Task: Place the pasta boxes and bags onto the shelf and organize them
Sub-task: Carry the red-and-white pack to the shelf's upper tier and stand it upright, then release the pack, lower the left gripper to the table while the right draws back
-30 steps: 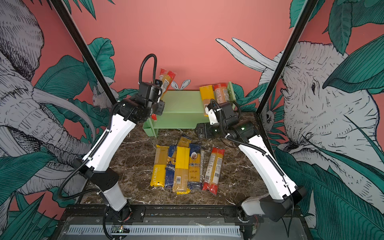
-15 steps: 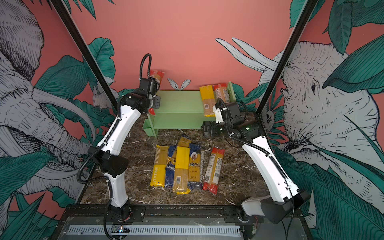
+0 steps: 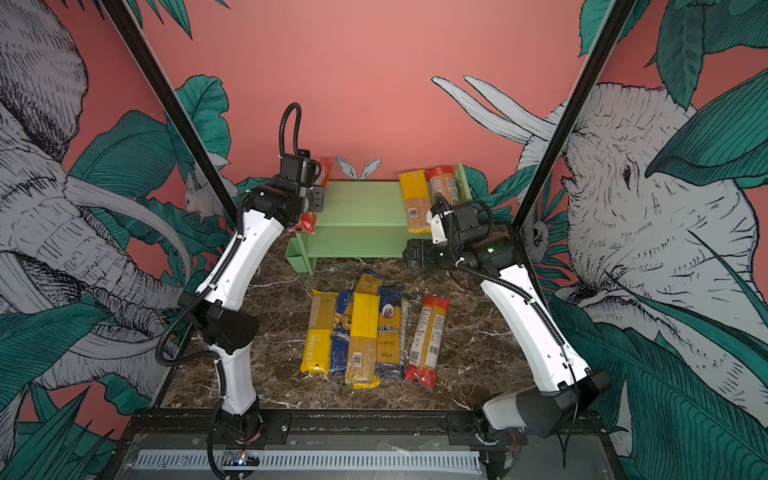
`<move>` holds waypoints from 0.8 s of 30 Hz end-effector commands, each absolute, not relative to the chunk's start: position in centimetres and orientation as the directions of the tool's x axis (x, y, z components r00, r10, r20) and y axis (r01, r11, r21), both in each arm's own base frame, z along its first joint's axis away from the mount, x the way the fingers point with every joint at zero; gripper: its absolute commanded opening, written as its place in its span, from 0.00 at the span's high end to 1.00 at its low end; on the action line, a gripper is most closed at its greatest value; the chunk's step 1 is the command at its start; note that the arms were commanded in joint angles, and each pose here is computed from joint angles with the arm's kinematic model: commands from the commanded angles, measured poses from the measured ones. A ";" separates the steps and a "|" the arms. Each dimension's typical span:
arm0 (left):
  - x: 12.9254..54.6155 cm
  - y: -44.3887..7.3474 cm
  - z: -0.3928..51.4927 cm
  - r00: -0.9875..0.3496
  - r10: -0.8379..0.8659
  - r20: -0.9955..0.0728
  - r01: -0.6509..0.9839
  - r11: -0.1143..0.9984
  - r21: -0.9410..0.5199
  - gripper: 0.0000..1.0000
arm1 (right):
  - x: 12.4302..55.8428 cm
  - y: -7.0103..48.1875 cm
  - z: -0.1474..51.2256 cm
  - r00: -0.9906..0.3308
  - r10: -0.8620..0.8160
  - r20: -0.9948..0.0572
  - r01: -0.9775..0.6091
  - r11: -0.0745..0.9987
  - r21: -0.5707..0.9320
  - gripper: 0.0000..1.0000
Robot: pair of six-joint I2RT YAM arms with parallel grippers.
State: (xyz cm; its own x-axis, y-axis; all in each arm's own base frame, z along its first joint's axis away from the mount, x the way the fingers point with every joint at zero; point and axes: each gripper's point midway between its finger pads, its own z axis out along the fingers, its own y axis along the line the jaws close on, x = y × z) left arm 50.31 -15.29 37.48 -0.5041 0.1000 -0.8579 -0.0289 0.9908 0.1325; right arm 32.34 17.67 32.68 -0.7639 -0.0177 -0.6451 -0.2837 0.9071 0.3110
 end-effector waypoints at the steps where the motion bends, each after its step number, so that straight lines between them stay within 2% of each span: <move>1: 49.7 -14.6 41.3 -0.409 0.038 -0.912 -0.075 0.994 0.075 0.49 | 32.6 17.6 33.7 -0.753 -0.001 -0.658 -0.283 0.903 0.323 0.01; 15: 47.1 -14.9 41.4 -0.426 0.003 -0.905 -0.012 1.000 0.009 0.49 | 31.3 16.9 33.2 -0.766 0.029 -0.642 -0.253 0.905 0.343 0.01; 24: 42.0 -12.7 39.4 -0.458 -0.046 -0.888 -0.034 0.999 -0.035 0.38 | 30.3 13.4 33.9 -0.739 -0.010 -0.674 -0.190 0.962 0.195 0.01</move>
